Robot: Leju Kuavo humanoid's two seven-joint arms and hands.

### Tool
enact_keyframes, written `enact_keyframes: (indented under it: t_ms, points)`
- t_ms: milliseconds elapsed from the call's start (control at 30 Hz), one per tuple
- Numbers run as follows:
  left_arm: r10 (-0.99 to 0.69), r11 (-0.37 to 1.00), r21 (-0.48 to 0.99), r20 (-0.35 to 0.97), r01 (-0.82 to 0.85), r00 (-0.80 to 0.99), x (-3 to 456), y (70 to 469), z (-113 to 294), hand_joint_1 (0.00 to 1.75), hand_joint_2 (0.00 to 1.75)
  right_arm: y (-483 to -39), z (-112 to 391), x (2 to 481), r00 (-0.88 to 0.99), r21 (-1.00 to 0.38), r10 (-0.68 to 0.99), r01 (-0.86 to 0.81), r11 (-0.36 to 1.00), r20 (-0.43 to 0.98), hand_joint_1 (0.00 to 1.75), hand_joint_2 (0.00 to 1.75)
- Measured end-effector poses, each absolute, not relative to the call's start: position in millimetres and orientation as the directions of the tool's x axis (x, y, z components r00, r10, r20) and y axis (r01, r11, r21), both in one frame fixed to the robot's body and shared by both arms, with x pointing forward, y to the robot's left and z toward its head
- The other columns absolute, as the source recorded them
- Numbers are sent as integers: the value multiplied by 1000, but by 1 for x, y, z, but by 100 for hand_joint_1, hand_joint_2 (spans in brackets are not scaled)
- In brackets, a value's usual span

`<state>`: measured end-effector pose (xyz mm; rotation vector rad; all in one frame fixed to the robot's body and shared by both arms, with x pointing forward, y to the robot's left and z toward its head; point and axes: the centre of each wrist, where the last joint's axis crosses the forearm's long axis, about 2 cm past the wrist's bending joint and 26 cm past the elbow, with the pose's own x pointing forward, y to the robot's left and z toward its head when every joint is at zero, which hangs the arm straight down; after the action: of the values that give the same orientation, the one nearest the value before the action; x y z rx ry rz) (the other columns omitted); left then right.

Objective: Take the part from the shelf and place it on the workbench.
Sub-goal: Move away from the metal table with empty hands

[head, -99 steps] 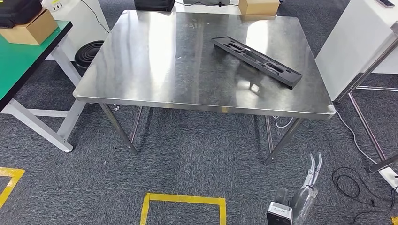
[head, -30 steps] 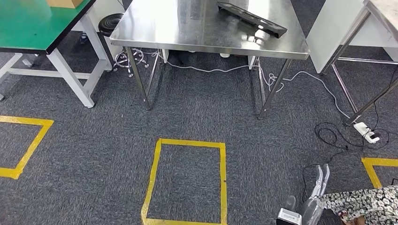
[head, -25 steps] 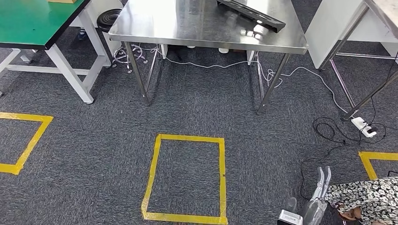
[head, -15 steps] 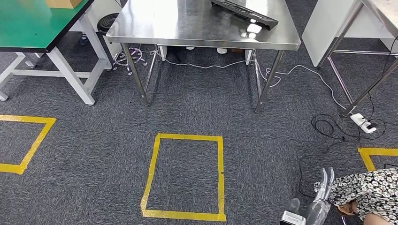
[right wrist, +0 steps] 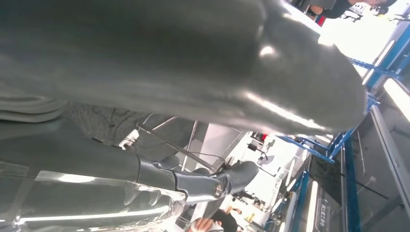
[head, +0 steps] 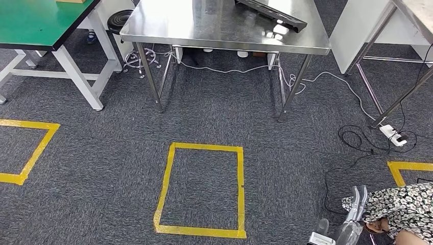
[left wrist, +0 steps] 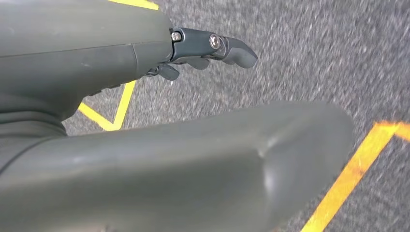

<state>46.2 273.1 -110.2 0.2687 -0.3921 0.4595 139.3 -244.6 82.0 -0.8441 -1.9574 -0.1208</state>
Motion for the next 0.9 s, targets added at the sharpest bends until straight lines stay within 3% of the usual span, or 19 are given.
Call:
enact_keyframes:
  t_ms: [900]
  points:
    - [366, 871, 166, 408, -462, 836, 47, 272, -110, 0, 0, -255, 69, 145, -180, -238, 437, 630, 739, 882, 0, 0]
